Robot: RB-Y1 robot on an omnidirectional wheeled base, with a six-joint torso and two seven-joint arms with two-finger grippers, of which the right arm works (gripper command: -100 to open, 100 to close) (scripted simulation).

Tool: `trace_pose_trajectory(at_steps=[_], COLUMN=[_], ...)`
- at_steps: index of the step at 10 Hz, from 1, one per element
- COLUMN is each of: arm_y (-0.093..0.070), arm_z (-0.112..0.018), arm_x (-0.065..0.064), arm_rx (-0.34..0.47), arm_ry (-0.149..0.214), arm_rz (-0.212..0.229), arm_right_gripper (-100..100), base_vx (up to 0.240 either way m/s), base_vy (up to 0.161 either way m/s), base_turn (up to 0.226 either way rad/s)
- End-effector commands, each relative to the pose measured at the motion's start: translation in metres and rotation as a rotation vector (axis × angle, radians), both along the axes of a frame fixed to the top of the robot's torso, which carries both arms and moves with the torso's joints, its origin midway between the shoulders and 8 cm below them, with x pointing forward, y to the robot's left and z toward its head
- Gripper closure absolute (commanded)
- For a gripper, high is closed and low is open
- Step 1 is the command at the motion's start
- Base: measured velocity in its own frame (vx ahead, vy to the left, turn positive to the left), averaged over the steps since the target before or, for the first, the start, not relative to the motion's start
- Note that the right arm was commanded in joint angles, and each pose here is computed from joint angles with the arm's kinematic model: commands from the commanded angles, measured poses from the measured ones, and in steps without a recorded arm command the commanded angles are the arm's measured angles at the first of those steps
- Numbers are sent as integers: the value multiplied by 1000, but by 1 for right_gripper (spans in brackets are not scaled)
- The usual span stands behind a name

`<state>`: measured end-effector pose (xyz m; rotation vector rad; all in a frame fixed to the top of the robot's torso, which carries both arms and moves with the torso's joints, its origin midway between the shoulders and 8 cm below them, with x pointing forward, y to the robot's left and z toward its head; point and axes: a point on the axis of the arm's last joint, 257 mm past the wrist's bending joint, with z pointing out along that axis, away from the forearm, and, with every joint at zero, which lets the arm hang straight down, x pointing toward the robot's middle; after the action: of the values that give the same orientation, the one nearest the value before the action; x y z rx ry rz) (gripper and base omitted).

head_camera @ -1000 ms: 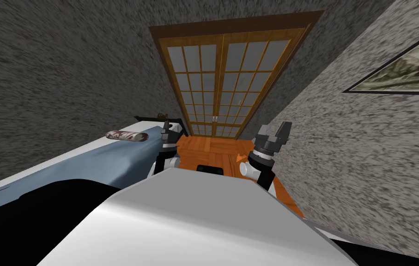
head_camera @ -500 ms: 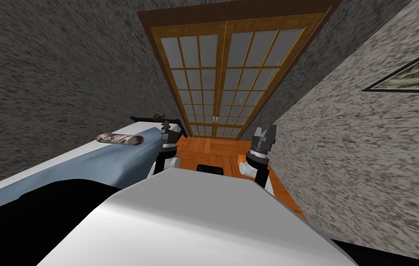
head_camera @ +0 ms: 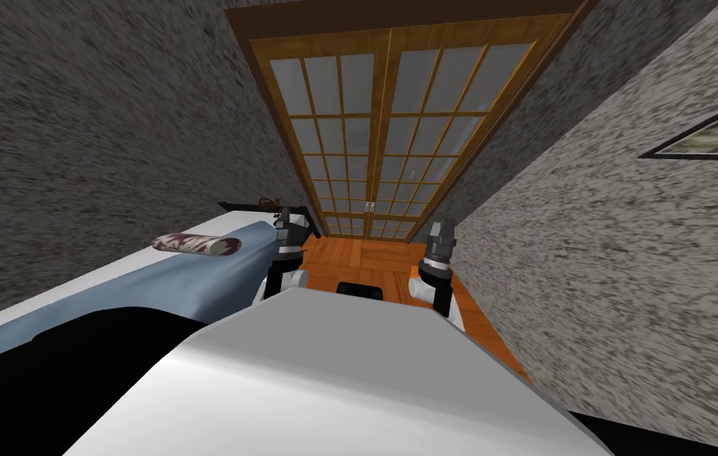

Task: Pull the door open

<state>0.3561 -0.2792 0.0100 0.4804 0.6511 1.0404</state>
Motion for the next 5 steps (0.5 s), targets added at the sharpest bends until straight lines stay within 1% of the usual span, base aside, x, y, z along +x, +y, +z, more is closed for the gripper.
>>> trace_pose_trajectory(at_steps=[1,3,5], arm_y=[0,-1,-2], arm_z=[-10,-23,-36], arm_x=[6,13,19], arm_rx=[-26,-59,-92], arm_ry=[20,47,72], arm_rz=[-16,-35,-55], arm_right_gripper=[-100,-100,-100], base_vx=[98,96,99], base_vy=[32,47,29], base_turn=[-9,-11,-11])
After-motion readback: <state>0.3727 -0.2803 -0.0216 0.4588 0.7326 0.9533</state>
